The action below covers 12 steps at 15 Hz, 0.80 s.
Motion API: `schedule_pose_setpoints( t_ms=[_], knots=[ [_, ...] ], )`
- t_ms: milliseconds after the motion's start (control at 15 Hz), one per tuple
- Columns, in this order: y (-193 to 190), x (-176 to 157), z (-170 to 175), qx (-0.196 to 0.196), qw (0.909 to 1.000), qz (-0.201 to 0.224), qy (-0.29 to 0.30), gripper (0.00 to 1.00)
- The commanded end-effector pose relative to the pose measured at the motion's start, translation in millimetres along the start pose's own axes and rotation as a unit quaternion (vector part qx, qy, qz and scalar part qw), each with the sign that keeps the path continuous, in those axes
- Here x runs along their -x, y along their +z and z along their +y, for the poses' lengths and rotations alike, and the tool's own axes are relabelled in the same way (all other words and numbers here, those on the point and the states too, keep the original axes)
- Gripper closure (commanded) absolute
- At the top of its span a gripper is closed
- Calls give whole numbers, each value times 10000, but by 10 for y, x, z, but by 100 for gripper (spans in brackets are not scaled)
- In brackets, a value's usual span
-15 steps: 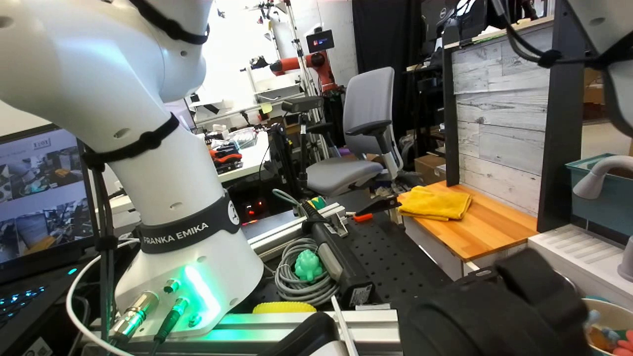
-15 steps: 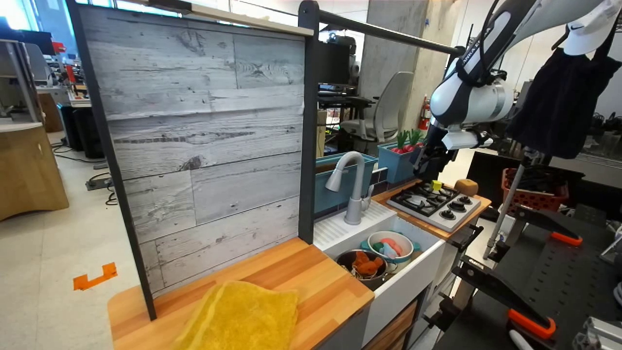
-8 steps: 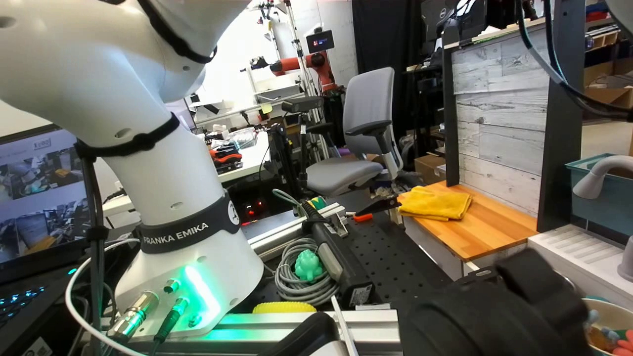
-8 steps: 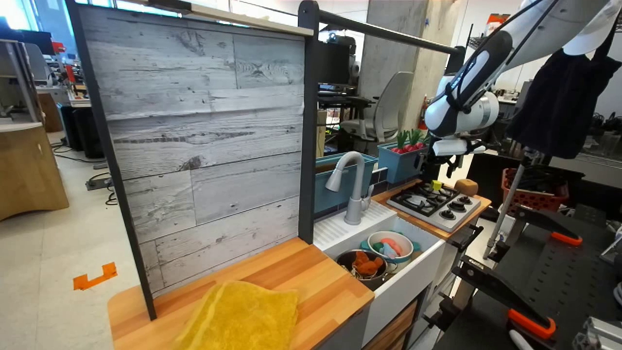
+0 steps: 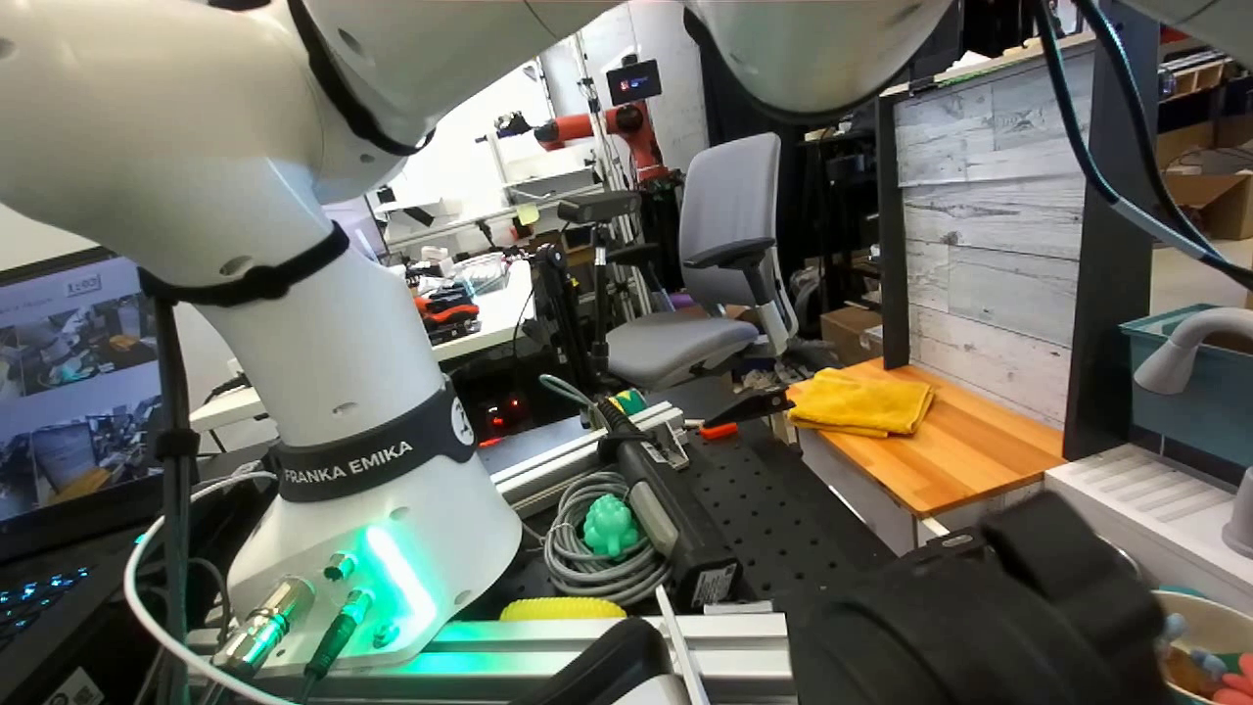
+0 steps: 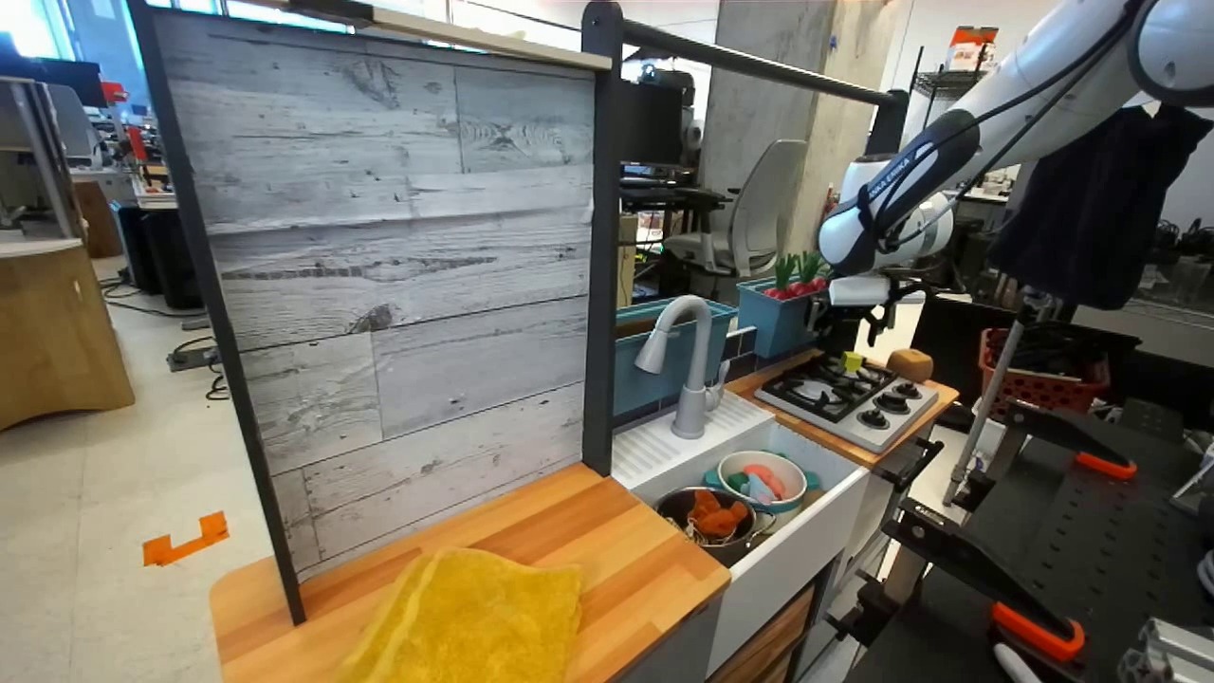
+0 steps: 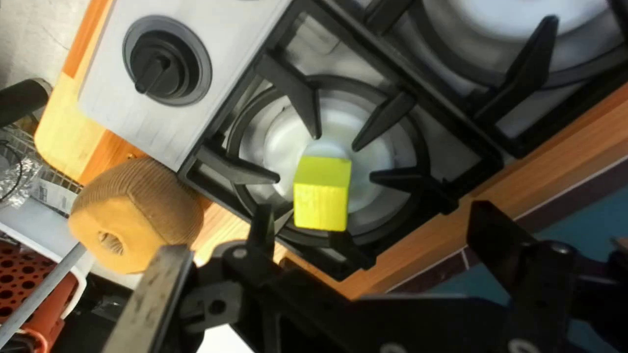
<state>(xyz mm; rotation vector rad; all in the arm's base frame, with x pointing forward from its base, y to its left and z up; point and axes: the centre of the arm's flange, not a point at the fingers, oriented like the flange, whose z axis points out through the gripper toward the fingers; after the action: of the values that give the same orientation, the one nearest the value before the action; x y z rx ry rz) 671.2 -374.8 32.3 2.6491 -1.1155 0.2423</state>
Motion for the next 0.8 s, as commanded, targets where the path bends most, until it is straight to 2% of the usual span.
schedule_pose_setpoints(
  t_ms=[0, 333, 400, 467, 600, 733],
  knots=[
    [285, -405, 59, 107, 9994, 293, 119, 0],
    [416, -415, 202, 117, 9992, 326, 181, 0],
    [424, -408, 206, 100, 9993, 316, 185, 6],
    [418, -403, 201, 84, 9993, 313, 186, 26],
    [398, -389, 179, 55, 9994, 282, 182, 32],
    [386, -363, 146, 30, 9996, 216, 179, 47]
  ],
)
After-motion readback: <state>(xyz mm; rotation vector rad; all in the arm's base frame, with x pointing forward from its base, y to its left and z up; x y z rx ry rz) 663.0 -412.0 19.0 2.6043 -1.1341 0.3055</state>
